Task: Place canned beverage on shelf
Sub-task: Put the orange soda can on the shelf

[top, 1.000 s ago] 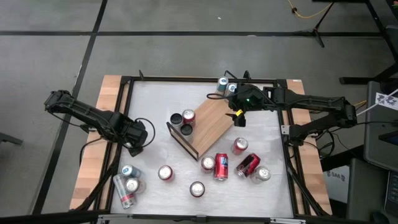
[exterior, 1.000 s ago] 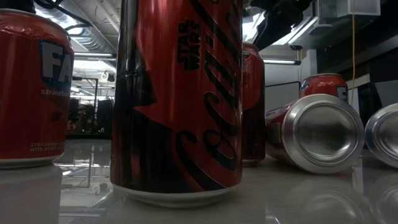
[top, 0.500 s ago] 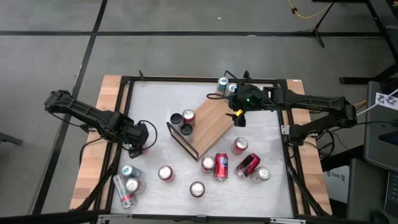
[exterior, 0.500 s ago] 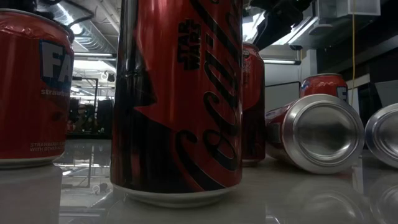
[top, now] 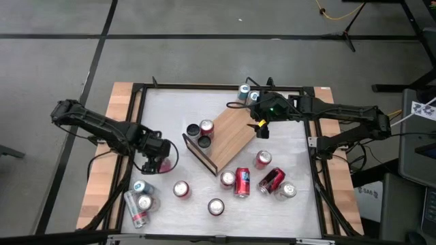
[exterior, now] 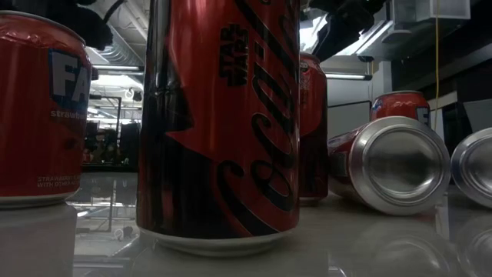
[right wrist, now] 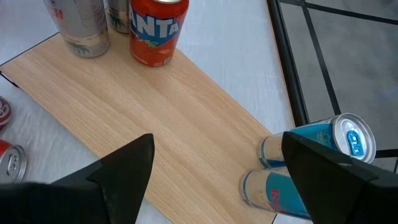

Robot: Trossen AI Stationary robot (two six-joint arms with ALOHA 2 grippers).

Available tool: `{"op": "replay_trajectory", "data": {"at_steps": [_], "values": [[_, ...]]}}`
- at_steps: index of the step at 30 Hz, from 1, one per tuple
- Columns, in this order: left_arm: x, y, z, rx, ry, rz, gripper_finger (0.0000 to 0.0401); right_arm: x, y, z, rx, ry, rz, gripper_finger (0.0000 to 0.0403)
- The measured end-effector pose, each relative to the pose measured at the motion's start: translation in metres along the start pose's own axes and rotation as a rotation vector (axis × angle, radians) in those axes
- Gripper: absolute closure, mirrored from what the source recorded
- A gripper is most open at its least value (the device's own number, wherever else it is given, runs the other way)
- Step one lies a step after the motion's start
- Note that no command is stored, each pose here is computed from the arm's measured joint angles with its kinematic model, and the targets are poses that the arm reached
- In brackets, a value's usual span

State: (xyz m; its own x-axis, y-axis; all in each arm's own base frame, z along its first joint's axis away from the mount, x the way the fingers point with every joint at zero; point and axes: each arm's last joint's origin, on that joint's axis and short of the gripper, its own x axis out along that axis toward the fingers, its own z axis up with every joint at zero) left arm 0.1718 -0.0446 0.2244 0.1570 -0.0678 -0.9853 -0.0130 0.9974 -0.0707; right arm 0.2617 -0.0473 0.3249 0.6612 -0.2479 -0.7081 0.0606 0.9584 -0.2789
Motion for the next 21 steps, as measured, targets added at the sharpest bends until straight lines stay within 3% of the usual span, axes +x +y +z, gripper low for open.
{"op": "replay_trajectory", "data": {"at_steps": [8, 21], "values": [[-0.008, 0.004, 0.029, 0.287, -0.024, 0.067, 0.0122, 0.0, 0.0, 0.0, 0.0, -0.002, -0.001, 0.0061], [-0.006, 0.002, 0.031, 0.661, -0.003, 0.074, 0.0109, 0.0, 0.0, 0.0, 0.0, -0.002, -0.001, 0.0061]]}}
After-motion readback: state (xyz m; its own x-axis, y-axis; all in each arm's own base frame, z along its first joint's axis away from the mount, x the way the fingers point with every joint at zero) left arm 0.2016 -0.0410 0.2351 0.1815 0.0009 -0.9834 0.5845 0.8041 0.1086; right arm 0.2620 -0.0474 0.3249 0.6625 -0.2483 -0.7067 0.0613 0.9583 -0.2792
